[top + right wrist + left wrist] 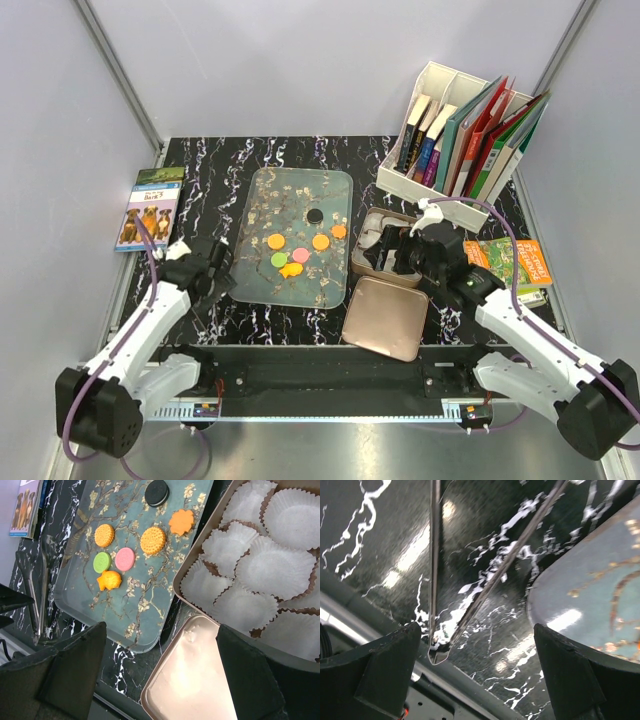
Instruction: Pack the cookies
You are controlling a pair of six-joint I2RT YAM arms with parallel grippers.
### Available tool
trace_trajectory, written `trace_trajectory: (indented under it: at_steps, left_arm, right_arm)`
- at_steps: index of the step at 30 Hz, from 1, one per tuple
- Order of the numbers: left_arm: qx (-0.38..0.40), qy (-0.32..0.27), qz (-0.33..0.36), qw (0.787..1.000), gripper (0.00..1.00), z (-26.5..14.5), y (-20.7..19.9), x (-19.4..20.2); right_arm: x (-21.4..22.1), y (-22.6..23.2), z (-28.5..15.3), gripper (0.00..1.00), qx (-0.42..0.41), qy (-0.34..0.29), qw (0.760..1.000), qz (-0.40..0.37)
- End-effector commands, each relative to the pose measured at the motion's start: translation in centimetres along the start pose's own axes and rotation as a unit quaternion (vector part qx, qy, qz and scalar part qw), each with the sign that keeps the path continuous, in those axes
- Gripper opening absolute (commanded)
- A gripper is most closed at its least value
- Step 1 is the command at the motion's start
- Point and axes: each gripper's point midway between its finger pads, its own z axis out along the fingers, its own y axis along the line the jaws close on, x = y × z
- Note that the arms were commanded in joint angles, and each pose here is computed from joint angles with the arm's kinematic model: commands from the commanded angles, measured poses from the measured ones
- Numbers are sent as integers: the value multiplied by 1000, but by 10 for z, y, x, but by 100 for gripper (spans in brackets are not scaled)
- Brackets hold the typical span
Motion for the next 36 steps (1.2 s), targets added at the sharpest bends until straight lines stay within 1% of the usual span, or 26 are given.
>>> trace_trajectory:
  at_steps: [1, 5, 11, 15, 18, 19, 22, 23, 29, 30, 32, 35, 36]
  left_arm:
    - [-36, 38, -18, 998, 99, 3, 8, 15]
    - [-57, 58, -34, 996, 99, 11, 15, 28]
    - [-56, 88, -56, 993, 99, 19, 16, 48]
    - [-50, 87, -54, 993, 97, 28, 11, 50]
    - [-41, 88, -47, 994, 87, 33, 6, 51]
    - [-42, 91, -45, 994, 82, 34, 5, 52]
    - [-37, 94, -38, 994, 74, 40, 1, 53]
    - [-38, 95, -36, 994, 67, 42, 0, 54]
    - [-32, 101, -24, 994, 47, 49, -6, 56]
    - [-32, 100, -23, 994, 47, 49, -6, 54]
    - [-33, 94, -13, 995, 47, 49, -8, 49]
    - [-31, 85, -9, 996, 61, 46, -10, 38]
    - [-34, 84, -12, 996, 68, 47, -9, 35]
  right_arm:
    - [-11, 14, -4, 100, -32, -22, 999, -1]
    - [-13, 15, -6, 100, -35, -28, 999, -1]
    - [-15, 15, -8, 100, -34, -30, 999, 1]
    - [-13, 16, -6, 100, -35, -25, 999, 0]
    - [-12, 16, -6, 100, -35, -24, 999, 0]
    - [-13, 15, -6, 100, -34, -24, 999, 1]
    - [-14, 16, -7, 100, -34, -26, 999, 1]
    - [-13, 15, -7, 100, -32, -25, 999, 0]
    - [-13, 13, -5, 100, -25, -24, 999, 2]
    - [-14, 12, -5, 100, -23, -25, 999, 2]
    - [-13, 12, -5, 100, -22, -24, 999, 1]
    - [-14, 11, -5, 100, -21, -25, 999, 0]
    - [-13, 11, -5, 100, -20, -24, 1000, 0]
